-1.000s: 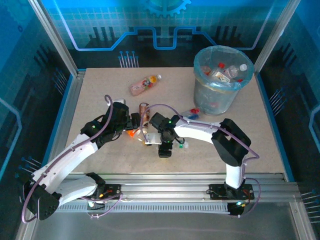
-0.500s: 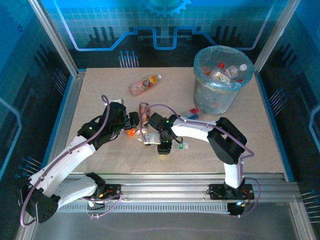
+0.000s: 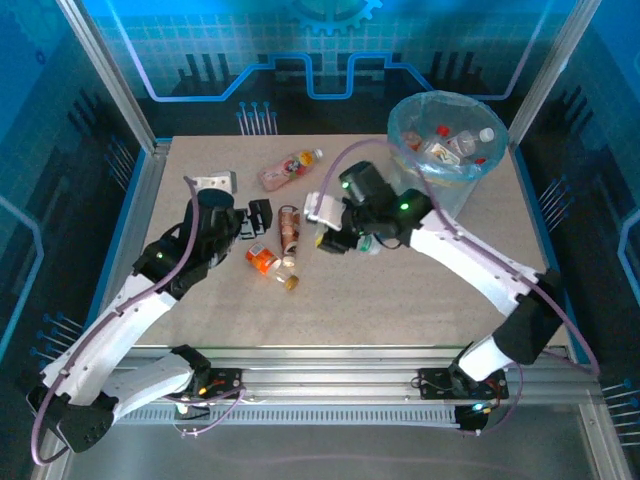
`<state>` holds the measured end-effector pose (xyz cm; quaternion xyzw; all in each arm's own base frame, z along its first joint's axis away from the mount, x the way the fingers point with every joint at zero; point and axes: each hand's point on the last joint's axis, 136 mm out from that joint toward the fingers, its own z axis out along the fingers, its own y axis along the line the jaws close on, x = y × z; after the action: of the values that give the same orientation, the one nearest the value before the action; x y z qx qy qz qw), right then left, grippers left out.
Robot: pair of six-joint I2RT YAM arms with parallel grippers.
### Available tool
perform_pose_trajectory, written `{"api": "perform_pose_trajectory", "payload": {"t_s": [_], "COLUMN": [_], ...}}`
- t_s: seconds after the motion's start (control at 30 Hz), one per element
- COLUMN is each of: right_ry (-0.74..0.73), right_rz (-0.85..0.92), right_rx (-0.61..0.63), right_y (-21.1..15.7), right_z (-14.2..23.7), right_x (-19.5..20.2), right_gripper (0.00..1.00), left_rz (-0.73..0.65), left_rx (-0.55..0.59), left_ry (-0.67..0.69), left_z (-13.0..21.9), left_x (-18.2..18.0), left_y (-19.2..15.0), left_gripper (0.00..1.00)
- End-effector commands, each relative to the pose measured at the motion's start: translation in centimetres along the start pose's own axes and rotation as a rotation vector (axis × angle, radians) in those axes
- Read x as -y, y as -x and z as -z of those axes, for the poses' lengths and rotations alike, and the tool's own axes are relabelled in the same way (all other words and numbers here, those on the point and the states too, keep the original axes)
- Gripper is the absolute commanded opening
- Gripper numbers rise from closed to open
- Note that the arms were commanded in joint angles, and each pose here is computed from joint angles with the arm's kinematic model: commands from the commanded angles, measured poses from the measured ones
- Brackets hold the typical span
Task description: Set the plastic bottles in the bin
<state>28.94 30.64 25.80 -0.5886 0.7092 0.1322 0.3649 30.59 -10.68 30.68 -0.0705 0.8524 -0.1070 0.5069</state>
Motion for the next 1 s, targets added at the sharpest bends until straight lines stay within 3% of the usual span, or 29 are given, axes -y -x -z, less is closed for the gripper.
{"api": "perform_pose_trajectory", "payload": {"t_s": [0.0, 0.23, 0.5, 0.73, 0.97], "right_ry": [-0.073, -0.251, -0.393, -0.425, -0.314], "right_rz": [-0.075, -0.163, -0.229, -0.391, -0.548], "right_rx": [0.129, 0.363, 0.459, 0.483, 0.52], "right_y": [3.1, 7.0, 8.2, 6.2, 4.4], "right_z": [4.2, 11.6, 16.7, 18.4, 18.2], "right_x": [2.4, 7.7, 12.0, 16.1, 15.8], "right_gripper": [0.43, 0.41, 0.42, 0.42, 0.42], "left_rz": [-0.026, -0.058, -0.21, -0.218, -0.188], "left_rx": [0.104, 0.131, 0.124, 0.126, 0.131], "left_ry": [-0.035, -0.151, -0.298, -0.397, -0.393], "left_z": [0.8, -0.1, -1.8, -4.2, -6.8], "left_x": [1.2, 5.1, 13.2, 20.1, 24.1], "left_y": [3.8, 6.7, 9.1, 11.0, 13.1], "left_gripper": [0.86, 0.86, 0.86, 0.86, 0.86]}}
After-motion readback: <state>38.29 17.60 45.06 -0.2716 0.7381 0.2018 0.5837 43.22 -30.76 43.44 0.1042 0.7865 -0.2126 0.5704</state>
